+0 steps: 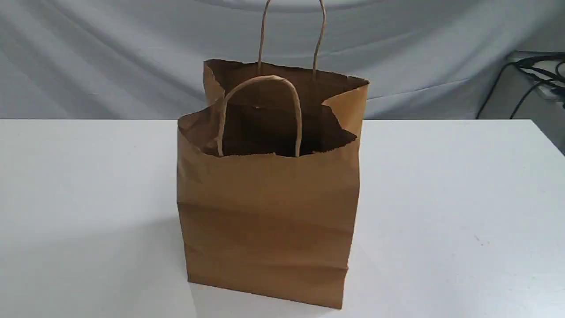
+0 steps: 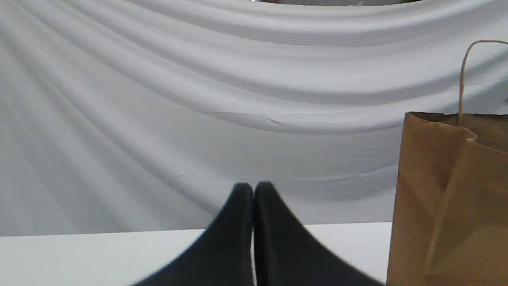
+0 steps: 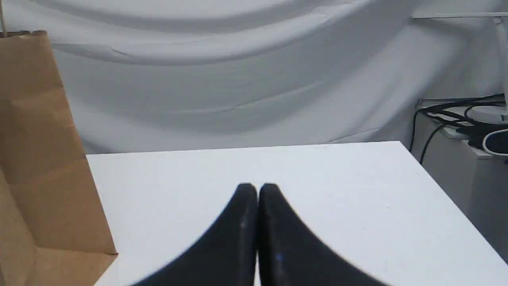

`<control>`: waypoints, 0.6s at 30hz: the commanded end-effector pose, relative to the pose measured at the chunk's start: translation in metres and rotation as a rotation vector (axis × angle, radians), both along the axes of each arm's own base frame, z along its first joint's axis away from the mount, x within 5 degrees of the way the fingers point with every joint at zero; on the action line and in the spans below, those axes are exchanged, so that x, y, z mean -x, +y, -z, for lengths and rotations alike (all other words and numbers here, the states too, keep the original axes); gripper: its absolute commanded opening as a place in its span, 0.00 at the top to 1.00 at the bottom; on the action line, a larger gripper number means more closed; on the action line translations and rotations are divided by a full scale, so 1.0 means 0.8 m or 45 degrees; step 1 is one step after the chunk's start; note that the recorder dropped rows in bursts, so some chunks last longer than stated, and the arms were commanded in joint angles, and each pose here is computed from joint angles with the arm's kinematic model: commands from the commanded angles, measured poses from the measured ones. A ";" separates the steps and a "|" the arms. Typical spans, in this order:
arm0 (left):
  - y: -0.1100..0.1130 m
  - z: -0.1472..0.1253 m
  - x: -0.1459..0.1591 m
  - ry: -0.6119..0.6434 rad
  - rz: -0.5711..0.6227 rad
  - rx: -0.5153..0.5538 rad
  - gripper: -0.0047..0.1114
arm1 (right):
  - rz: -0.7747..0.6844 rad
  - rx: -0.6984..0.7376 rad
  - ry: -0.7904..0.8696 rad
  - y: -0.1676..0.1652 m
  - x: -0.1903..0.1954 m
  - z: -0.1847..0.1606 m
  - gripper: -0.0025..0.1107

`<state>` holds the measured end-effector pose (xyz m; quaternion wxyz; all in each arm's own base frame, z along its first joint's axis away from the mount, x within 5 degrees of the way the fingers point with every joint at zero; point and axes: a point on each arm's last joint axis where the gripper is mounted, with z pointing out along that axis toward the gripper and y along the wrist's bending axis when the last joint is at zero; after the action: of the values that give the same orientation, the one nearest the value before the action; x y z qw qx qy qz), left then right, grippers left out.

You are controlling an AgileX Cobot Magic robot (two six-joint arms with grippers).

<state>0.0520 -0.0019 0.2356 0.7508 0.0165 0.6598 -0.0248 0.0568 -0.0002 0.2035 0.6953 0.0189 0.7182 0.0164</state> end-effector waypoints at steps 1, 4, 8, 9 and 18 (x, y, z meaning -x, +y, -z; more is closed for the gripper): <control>-0.001 0.003 -0.001 -0.009 0.011 0.058 0.96 | 0.010 -0.005 -0.002 -0.001 0.000 0.001 0.98; -0.002 0.003 0.000 -0.017 0.017 0.054 0.96 | 0.010 -0.005 -0.002 -0.001 0.000 0.001 0.98; -0.004 0.000 0.000 -0.050 0.046 0.054 0.96 | 0.010 -0.005 -0.002 -0.001 0.000 0.001 0.98; -0.006 -0.002 0.001 -0.072 0.066 0.053 0.96 | 0.010 -0.005 -0.002 -0.001 0.000 0.001 0.98; -0.005 0.000 0.000 -0.087 0.049 0.052 0.96 | 0.010 -0.005 -0.002 -0.001 0.000 0.001 0.98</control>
<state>0.0510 -0.0070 0.2403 0.7790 0.0264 0.6242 -0.0527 0.0568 -0.0002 0.2033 0.6947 0.0190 0.7189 0.0164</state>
